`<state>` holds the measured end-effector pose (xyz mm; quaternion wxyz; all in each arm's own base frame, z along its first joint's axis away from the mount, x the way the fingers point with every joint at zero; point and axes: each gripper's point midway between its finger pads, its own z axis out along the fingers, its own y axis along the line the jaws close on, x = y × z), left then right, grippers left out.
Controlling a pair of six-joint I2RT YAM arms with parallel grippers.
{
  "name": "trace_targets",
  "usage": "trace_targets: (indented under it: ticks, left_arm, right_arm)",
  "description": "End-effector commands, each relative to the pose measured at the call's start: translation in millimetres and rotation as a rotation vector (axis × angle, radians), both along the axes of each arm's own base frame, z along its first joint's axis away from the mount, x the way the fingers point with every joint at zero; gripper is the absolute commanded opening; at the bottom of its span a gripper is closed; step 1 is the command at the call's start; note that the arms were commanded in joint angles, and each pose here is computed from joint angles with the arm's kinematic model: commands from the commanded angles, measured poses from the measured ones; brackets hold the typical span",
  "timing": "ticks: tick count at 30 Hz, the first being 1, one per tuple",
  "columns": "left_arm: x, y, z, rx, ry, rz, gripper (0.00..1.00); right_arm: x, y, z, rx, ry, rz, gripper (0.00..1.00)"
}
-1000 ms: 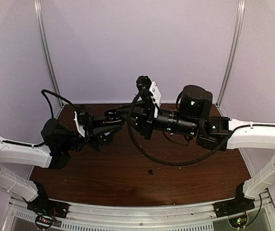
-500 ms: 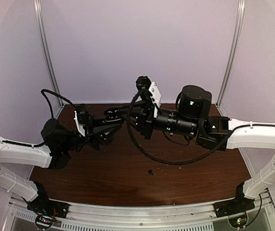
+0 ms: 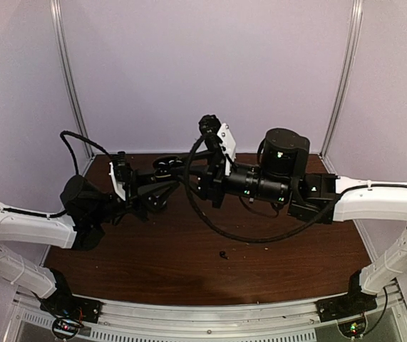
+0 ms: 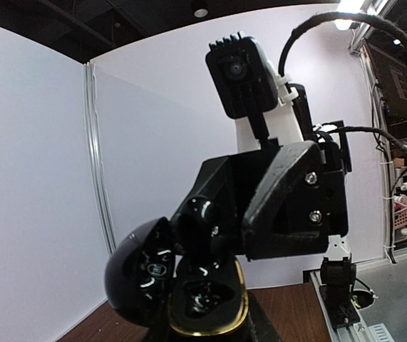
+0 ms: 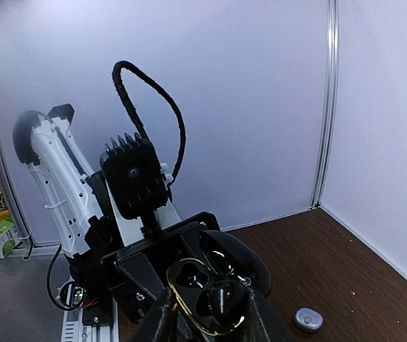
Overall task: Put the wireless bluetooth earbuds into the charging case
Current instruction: Insert the right earbud into the right side groove of the charging case.
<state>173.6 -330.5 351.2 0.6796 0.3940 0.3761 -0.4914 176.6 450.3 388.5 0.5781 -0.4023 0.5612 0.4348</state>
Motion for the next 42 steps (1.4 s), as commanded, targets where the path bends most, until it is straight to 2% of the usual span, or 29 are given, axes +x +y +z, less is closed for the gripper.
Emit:
trace_targets:
  ticks: [1,13,21,29,35,42]
  left_arm:
    - [-2.2,11.3,24.9,-0.081,-0.049,0.014,0.00]
    - [-3.8,9.0,21.3,-0.068,-0.041,-0.017,0.00]
    - [-12.5,2.5,15.2,-0.007,-0.036,-0.097,0.00]
    - [-31.5,-4.0,11.3,0.058,-0.029,-0.244,0.00]
    - [-40.4,-10.7,10.0,0.091,-0.025,-0.345,0.00]
    - [-43.5,-16.4,0.9,0.122,-0.001,-0.410,0.00]
  right_arm:
    - [2.3,-1.4,-10.0,-0.035,0.017,-0.007,0.34]
    - [6.2,-15.0,-4.2,-0.043,0.003,-0.046,0.52]
    - [-7.0,-39.7,-0.1,-0.089,-0.046,-0.001,0.58]
    - [-11.3,-67.7,2.3,-0.164,-0.079,0.046,0.59]
    - [-17.4,-58.4,-5.4,-0.229,-0.066,0.118,0.59]
    - [-20.0,-49.2,-4.1,-0.222,-0.062,0.159,0.57]
